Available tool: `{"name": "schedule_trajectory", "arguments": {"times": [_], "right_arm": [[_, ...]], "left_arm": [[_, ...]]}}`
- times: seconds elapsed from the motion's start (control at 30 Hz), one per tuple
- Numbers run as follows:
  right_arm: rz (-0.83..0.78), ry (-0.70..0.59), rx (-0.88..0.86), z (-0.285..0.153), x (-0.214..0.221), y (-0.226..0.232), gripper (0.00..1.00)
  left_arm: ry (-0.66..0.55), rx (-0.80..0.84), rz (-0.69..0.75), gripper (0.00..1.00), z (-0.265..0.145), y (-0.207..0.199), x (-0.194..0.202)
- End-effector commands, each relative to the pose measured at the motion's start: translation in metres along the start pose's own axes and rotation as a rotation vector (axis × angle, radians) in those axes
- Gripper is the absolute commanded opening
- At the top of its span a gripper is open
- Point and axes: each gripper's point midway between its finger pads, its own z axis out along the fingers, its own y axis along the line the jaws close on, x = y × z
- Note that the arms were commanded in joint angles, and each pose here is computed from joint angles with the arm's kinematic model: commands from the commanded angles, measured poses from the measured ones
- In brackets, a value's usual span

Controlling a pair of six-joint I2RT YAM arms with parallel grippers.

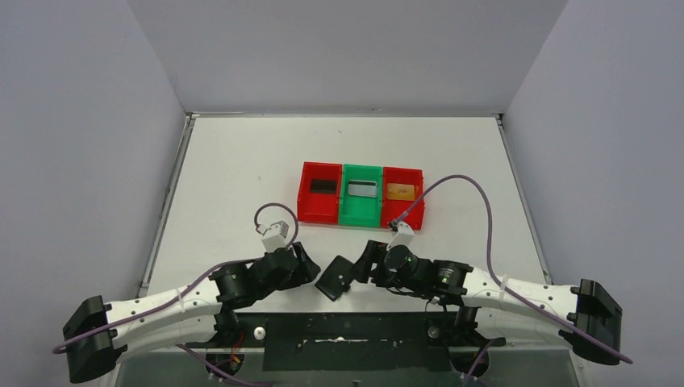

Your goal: Take the credit cards out of the card holder

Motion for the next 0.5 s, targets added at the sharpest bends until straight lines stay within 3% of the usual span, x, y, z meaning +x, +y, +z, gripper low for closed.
{"name": "schedule_trajectory", "arguments": {"times": [0.0,0.07,0.17,0.3,0.47], "right_arm": [[0.288,-0.138,0.241,-0.01,-0.023,-0.009,0.68],[0.297,-0.152,0.327,-0.011,-0.023,-0.011,0.69],[0.35,-0.179,0.452,-0.013,-0.022,-0.018,0.83],[0.386,-0.216,0.467,-0.009,-0.026,-0.01,0.89],[0.445,-0.266,0.415,-0.006,-0.035,-0.005,0.82]], "left_arm": [[-0.003,-0.019,-0.015,0.55,-0.027,-0.005,-0.016],[-0.016,-0.021,0.013,0.58,-0.034,-0.003,-0.022],[-0.052,-0.039,0.051,0.63,-0.041,0.002,-0.034],[-0.118,-0.04,0.081,0.7,-0.045,0.001,-0.055],[-0.128,-0.029,0.073,0.72,-0.028,-0.001,-0.069]]}}
